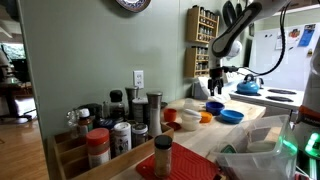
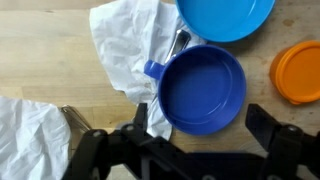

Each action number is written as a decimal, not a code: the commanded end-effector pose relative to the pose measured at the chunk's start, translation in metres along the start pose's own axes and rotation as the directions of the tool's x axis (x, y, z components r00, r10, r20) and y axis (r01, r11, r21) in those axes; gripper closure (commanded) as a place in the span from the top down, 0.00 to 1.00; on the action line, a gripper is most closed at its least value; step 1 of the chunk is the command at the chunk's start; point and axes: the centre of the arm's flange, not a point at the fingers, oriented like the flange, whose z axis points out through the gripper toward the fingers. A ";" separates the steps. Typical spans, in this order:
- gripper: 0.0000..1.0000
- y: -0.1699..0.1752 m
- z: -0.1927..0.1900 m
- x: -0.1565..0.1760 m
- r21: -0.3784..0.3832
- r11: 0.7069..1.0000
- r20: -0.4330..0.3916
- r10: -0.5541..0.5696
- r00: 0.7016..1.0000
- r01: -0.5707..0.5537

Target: Pour the contents of the big blue cup into the blue bowl

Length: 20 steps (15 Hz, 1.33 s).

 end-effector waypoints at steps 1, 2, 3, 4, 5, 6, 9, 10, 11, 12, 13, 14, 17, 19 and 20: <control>1.00 0.012 0.022 0.003 0.006 0.998 -0.021 -0.065 0.998 0.065; 1.00 0.014 0.025 0.004 -0.004 0.997 -0.023 -0.074 0.997 0.074; 1.00 0.017 0.028 0.005 -0.005 0.996 -0.023 -0.084 0.996 0.084; 1.00 0.019 0.030 0.006 -0.008 0.996 -0.022 -0.091 0.996 0.091; 1.00 0.019 0.035 0.007 -0.008 0.995 -0.018 -0.098 0.995 0.098; 1.00 0.019 0.039 0.007 -0.009 0.994 -0.014 -0.106 0.994 0.106; 1.00 0.018 0.052 0.009 -0.019 0.994 0.000 -0.107 0.994 0.107; 0.98 0.019 0.054 0.009 -0.020 0.994 0.002 -0.104 0.995 0.104; 0.92 0.020 0.057 0.010 -0.021 0.994 0.001 -0.104 0.995 0.104; 0.86 0.021 0.059 0.010 -0.021 0.995 0.003 -0.101 0.995 0.101; 0.76 0.022 0.061 0.010 -0.023 0.995 0.005 -0.098 0.995 0.098; 0.60 0.021 0.063 0.010 -0.023 0.995 0.009 -0.098 0.995 0.098; 0.36 0.022 0.068 0.010 -0.021 0.995 0.021 -0.094 0.995 0.094; 0.21 0.023 0.069 0.010 -0.021 0.996 0.023 -0.090 0.996 0.091; 0.14 0.024 0.069 0.010 -0.021 0.996 0.024 -0.089 0.996 0.089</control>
